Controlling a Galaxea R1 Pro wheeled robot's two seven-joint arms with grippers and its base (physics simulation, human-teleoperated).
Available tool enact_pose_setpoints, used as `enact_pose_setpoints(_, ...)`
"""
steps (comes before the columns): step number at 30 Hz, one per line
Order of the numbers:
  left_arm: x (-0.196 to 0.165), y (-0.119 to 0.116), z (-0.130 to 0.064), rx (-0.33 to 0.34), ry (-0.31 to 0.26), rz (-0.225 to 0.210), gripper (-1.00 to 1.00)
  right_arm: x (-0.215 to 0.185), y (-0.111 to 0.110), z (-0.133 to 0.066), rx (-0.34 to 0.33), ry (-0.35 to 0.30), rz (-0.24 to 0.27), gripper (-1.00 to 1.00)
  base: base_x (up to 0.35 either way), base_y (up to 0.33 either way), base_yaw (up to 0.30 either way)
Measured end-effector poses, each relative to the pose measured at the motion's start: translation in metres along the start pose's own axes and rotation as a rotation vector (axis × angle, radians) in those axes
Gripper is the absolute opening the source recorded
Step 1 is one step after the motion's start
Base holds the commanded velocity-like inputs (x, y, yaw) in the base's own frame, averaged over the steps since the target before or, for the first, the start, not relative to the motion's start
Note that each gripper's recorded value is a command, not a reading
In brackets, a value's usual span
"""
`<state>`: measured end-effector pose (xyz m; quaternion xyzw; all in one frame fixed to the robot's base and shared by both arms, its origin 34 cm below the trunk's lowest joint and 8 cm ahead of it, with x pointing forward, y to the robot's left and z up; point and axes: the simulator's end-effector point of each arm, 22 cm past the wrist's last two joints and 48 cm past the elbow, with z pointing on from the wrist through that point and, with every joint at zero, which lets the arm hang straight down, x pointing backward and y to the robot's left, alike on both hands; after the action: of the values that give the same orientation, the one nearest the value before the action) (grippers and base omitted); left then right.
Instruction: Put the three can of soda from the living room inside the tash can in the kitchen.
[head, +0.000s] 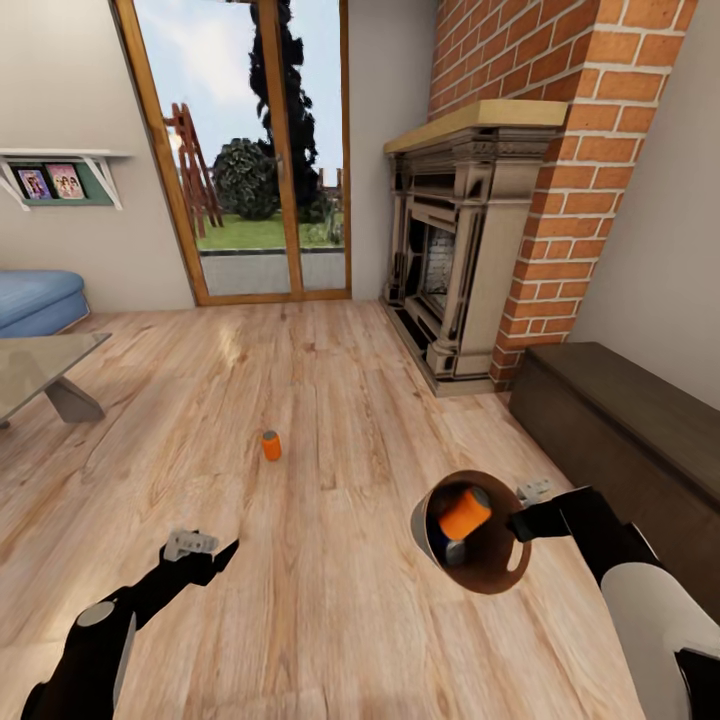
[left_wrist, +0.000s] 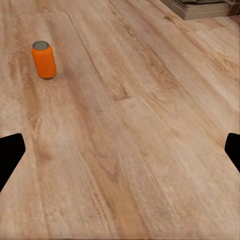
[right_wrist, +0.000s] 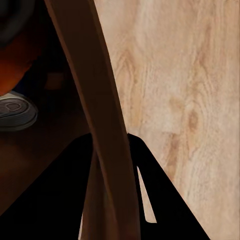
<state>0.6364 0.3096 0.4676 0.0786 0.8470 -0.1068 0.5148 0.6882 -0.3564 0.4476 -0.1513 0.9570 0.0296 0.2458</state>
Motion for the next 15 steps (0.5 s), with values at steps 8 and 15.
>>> enact_pose_setpoints(8, 0.046, 0.004, 0.004, -0.059, 0.08, -0.066, 1.0, -0.004, 0.026, 0.008, -0.032, -0.009, -0.002, -1.0, 0.277, 0.0, 0.0)
enact_pose_setpoints(15, 0.053, 0.004, 0.005, -0.07, 0.093, -0.074, 1.0, 0.001, 0.029, 0.01, -0.031, -0.002, -0.01, -1.0, 0.321, 0.0, 0.0)
